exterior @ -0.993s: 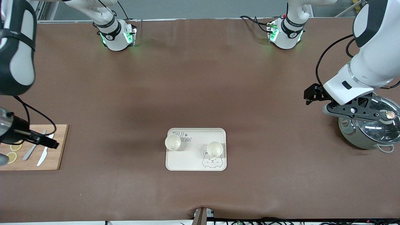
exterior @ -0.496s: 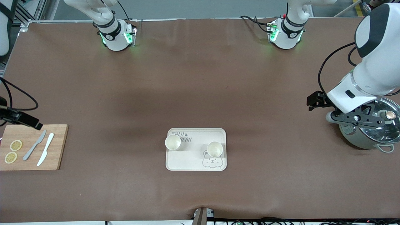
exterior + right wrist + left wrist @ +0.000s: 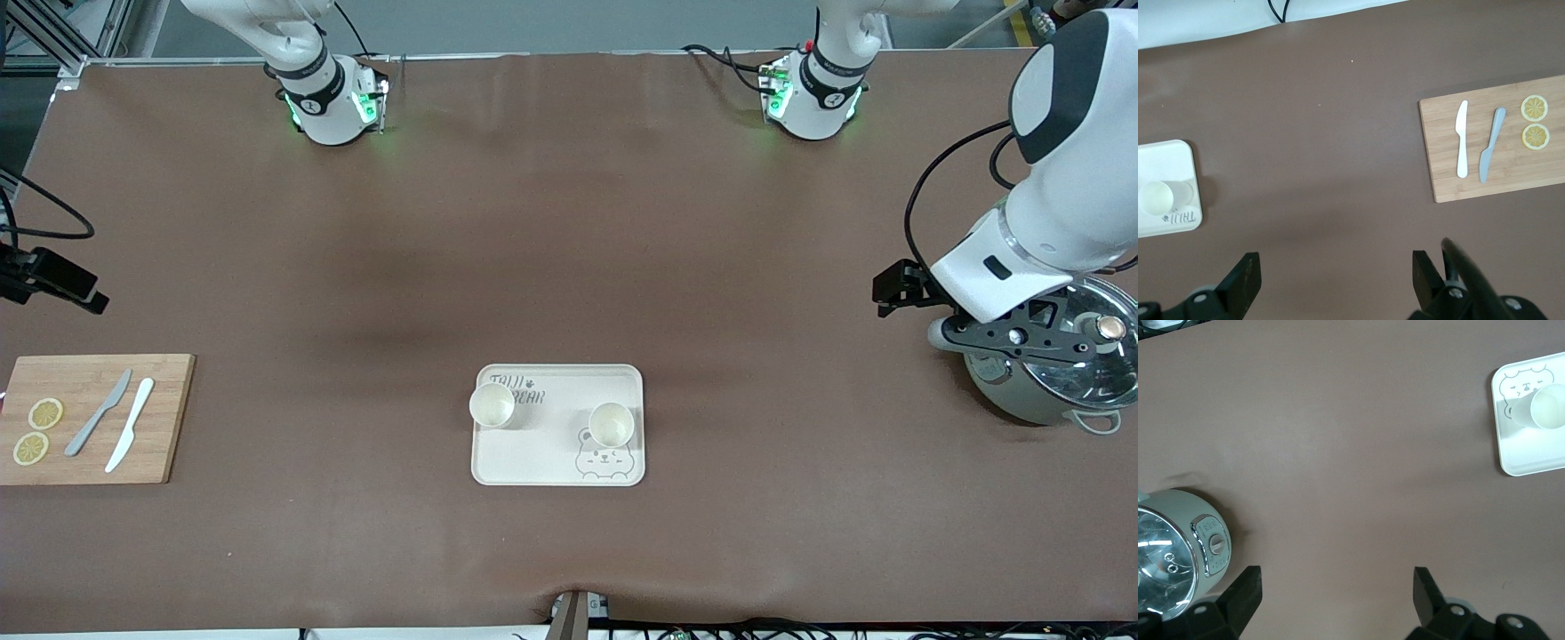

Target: Place white IKEA cup upright on tray with both arms

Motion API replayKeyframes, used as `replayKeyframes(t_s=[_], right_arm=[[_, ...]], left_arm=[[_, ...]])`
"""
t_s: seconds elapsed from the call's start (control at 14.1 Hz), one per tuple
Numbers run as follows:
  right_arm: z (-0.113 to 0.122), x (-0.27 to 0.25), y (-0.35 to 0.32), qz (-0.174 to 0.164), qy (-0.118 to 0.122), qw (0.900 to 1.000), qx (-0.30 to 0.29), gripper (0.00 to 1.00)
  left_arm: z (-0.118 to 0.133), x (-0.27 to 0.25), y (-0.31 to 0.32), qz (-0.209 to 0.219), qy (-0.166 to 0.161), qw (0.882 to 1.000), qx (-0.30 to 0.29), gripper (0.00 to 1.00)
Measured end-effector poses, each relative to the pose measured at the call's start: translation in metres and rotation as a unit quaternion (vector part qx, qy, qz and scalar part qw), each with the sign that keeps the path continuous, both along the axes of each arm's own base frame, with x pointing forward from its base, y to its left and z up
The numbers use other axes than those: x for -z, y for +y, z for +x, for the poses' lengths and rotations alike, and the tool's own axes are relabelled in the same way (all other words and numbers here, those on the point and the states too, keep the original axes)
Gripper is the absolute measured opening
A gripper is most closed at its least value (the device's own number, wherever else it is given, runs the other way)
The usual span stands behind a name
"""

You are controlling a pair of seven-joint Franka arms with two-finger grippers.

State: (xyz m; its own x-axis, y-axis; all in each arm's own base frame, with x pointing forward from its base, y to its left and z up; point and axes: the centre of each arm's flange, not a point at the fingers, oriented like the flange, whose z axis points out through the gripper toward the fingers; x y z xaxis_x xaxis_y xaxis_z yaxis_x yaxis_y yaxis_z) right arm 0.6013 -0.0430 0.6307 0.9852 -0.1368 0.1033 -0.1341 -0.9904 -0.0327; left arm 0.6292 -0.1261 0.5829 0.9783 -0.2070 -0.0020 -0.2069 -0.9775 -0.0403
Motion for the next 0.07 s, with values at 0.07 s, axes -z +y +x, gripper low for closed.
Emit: replayKeyframes(t_s=[0.07], right_arm=[[-0.0019, 0.0002, -0.0056, -0.001, 0.001, 1.0, -0.005, 1.0]], left_arm=[[-0.0001, -0.0001, -0.0015, -0.008, 0.001, 1.0, 0.0, 1.0]])
